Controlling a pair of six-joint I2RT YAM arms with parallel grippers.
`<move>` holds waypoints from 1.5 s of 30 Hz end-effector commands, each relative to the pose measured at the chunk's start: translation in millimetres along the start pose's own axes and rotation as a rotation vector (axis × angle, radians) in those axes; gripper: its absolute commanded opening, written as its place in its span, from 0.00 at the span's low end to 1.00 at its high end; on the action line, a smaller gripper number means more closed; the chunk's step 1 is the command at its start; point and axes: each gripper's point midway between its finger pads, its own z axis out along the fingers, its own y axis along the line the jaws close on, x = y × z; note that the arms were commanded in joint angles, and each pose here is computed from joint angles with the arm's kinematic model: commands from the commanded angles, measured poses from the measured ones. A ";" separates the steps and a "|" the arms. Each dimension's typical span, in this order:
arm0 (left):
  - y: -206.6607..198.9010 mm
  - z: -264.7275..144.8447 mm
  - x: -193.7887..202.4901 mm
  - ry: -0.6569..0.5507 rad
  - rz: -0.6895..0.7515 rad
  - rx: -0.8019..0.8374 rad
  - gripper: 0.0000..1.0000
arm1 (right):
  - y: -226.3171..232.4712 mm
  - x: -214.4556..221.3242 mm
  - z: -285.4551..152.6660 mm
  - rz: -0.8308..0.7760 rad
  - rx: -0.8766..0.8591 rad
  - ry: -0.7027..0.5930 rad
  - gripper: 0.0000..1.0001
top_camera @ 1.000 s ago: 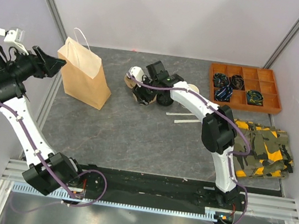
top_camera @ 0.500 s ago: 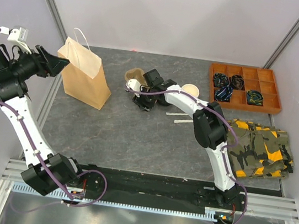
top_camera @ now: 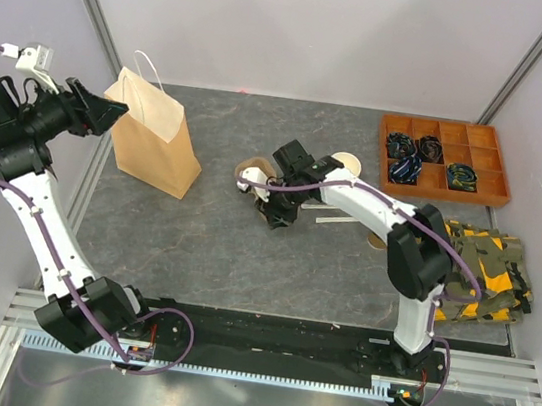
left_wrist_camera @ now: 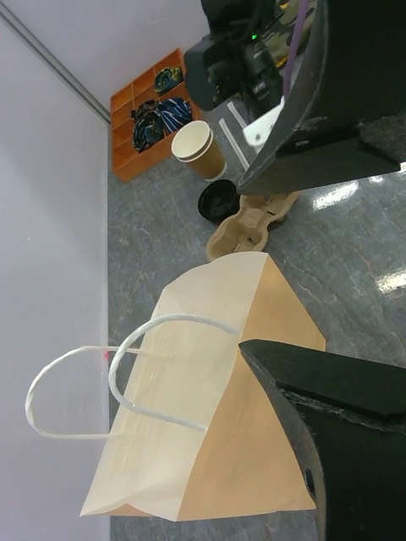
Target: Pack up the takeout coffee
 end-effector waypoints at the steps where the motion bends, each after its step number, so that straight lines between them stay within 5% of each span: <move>1: -16.7 0.2 -10.9 -0.023 0.067 0.045 0.76 | 61.8 -26.8 -21.9 0.005 -0.124 -0.093 0.32; 8: -51.2 11.4 2.2 0.055 0.275 0.030 0.78 | 48.4 -66.7 -62.7 0.173 -0.058 -0.258 0.56; 15: -126.6 49.9 34.1 0.126 0.483 0.182 0.78 | -10.2 -67.3 -141.5 0.359 0.105 -0.449 0.61; 21: -197.2 106.0 108.9 0.298 0.605 0.323 0.77 | -45.9 -40.9 -183.3 0.496 0.282 -0.498 0.62; 33: -164.6 196.9 267.9 0.738 0.495 0.203 0.58 | -81.9 2.8 -220.2 0.662 0.529 -0.481 0.62; 45: -133.7 237.6 334.1 0.885 0.584 0.176 0.68 | -86.6 8.9 -216.1 0.685 0.506 -0.480 0.62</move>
